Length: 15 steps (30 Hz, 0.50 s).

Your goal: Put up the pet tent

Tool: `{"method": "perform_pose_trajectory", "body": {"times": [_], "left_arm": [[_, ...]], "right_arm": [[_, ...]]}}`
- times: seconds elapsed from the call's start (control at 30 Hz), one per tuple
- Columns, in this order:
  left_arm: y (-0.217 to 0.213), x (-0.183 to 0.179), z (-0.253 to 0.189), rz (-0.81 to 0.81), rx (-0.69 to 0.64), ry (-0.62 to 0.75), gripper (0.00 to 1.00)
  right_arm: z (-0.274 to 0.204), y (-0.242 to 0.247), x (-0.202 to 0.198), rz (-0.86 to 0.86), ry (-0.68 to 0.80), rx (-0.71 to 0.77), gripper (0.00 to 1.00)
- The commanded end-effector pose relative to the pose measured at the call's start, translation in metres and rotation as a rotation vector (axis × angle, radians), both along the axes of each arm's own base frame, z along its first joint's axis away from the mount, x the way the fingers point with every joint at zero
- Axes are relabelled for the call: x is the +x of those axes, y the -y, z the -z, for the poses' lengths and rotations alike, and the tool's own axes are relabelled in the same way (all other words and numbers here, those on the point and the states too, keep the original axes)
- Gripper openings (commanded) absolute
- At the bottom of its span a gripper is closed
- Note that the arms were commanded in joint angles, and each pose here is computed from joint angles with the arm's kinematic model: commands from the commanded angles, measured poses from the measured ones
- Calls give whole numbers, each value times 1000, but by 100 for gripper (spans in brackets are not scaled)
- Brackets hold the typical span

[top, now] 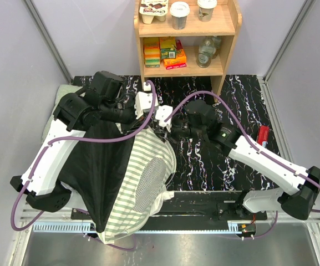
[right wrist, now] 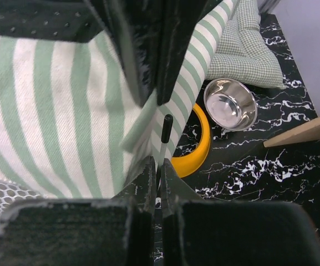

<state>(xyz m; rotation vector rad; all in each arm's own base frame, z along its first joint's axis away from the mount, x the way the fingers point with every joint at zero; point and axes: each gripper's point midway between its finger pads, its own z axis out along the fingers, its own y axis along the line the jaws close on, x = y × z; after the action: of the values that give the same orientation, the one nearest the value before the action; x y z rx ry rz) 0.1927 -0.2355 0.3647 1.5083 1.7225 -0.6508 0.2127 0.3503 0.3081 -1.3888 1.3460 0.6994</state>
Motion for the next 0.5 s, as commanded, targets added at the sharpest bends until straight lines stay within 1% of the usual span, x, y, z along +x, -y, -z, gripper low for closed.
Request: {"method": "perform_pose_trajectory", "body": {"times": [0.0,0.1,0.2,0.37,0.47], "left_arm": [[10,2,-22,17,-74,64,0],[12,4,-22,7,-78,51,0],[11,6,-25,0,-78,67,0],[4,10,-23,-10,-47,105,0],[-5,18,-23,-48,-39,116,0]], "right_arm": [[32,-2,1,7,-65,-125,0],[23,-6,-8,-42,-57,-86,0],[22,-2,-11,-49,-42,-72,0],[29,14,-6,29,-33,-108,0],[28,24,-7,52,-12,-103,0]]}}
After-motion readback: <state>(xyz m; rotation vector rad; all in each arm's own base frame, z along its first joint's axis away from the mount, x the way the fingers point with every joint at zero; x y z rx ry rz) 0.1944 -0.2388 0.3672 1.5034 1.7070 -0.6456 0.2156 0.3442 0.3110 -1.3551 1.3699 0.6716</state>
